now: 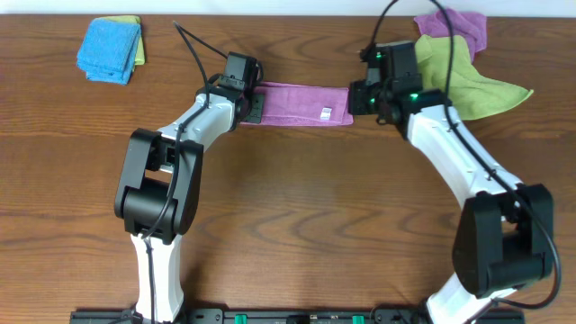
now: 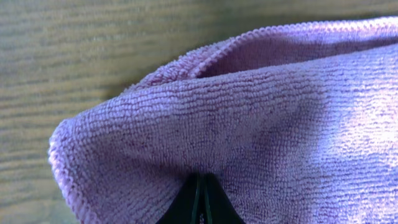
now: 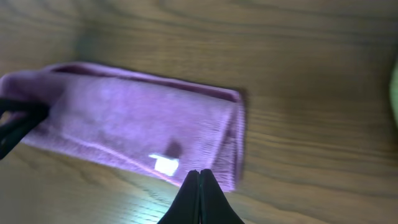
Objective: Fold the cloth
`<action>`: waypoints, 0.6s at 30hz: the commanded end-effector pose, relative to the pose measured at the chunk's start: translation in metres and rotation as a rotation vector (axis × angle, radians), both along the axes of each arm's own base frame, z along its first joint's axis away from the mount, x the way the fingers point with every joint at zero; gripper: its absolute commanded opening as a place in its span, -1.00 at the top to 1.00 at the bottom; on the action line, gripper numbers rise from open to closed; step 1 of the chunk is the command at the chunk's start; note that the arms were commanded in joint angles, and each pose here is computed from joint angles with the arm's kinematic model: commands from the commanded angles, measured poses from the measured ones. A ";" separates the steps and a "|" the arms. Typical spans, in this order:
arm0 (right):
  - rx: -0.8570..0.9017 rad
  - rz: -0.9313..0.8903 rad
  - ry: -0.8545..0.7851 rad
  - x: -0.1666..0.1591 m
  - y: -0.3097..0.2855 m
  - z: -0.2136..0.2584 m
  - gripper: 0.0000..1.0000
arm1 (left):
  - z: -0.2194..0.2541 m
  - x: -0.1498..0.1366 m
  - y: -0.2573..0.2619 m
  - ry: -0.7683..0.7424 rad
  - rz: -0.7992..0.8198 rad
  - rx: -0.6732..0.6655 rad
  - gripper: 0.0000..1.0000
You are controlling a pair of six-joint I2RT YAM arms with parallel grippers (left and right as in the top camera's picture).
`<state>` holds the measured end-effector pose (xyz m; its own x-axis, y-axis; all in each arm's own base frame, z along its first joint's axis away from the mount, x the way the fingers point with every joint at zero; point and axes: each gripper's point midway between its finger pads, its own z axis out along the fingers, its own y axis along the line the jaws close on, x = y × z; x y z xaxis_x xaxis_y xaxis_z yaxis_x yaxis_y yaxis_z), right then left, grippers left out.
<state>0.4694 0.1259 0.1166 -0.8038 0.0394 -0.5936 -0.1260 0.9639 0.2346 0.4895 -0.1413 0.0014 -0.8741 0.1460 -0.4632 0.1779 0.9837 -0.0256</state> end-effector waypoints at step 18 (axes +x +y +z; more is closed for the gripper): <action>0.505 0.093 0.185 0.003 0.004 -0.042 -0.64 | -0.021 -0.018 0.002 0.088 -0.023 0.002 0.89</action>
